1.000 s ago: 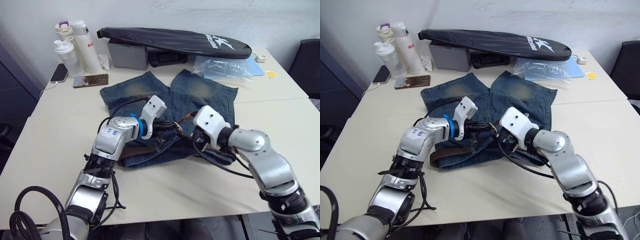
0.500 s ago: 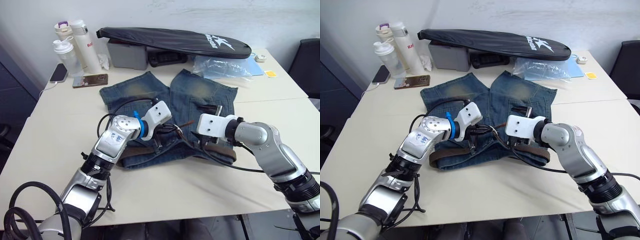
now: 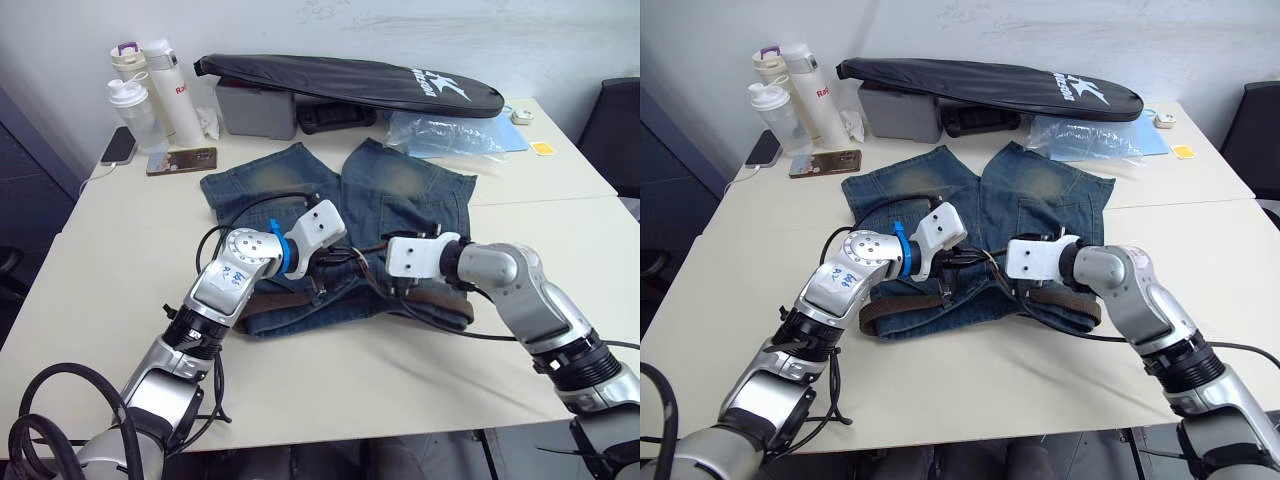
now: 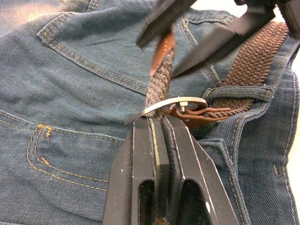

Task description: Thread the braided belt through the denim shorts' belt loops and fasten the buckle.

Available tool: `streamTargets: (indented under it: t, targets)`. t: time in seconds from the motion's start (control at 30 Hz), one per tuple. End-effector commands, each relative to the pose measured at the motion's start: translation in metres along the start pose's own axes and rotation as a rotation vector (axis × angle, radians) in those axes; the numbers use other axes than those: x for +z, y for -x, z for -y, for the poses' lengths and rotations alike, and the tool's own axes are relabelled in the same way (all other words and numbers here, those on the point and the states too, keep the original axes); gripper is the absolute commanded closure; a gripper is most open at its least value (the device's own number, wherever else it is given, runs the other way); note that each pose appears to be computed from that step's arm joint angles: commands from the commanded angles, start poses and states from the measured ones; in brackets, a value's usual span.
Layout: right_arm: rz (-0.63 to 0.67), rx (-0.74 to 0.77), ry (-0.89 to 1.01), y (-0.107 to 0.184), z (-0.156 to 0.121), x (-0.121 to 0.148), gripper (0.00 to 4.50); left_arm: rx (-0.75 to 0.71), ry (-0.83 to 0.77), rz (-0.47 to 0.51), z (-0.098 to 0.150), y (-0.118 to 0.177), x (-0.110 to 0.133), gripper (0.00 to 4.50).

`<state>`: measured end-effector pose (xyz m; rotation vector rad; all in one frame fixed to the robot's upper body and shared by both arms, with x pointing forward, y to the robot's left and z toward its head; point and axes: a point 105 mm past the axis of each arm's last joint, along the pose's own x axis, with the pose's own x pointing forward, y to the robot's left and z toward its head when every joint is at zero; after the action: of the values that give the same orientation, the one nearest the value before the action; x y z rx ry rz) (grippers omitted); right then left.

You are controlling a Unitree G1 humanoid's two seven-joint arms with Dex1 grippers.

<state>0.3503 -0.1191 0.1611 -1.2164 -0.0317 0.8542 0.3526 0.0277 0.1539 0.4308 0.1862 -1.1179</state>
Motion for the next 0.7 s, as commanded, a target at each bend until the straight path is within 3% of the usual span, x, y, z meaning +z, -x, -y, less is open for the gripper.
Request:
streamTargets:
  t: [0.03,0.1,0.23,0.33,0.4,0.5,0.7]
  targets:
    - [0.025,-0.04,0.019,0.007,0.009,0.008,4.38,-0.018,-0.022,0.09,0.0,0.005,0.026,4.5]
    - [0.025,-0.043,0.019,0.008,0.009,0.009,4.38,-0.011,0.005,0.084,-0.002,0.007,0.025,4.5]
    - [0.027,-0.058,0.034,0.012,0.01,0.012,4.5,-0.176,0.101,0.07,0.008,0.025,0.024,3.3]
    - [0.033,-0.065,0.055,0.016,0.012,0.016,4.5,-0.226,0.133,0.052,0.004,0.038,0.022,1.95]
    - [0.04,-0.065,0.065,0.019,0.011,0.019,4.5,-0.275,0.068,0.029,0.004,0.047,0.021,1.06]
    - [0.056,-0.09,0.083,0.023,0.013,0.026,4.5,-0.301,0.041,0.032,-0.001,0.052,0.025,0.01]
    - [0.061,-0.147,0.159,0.03,0.011,0.032,4.5,-0.259,0.043,0.049,-0.025,0.048,0.029,0.01]
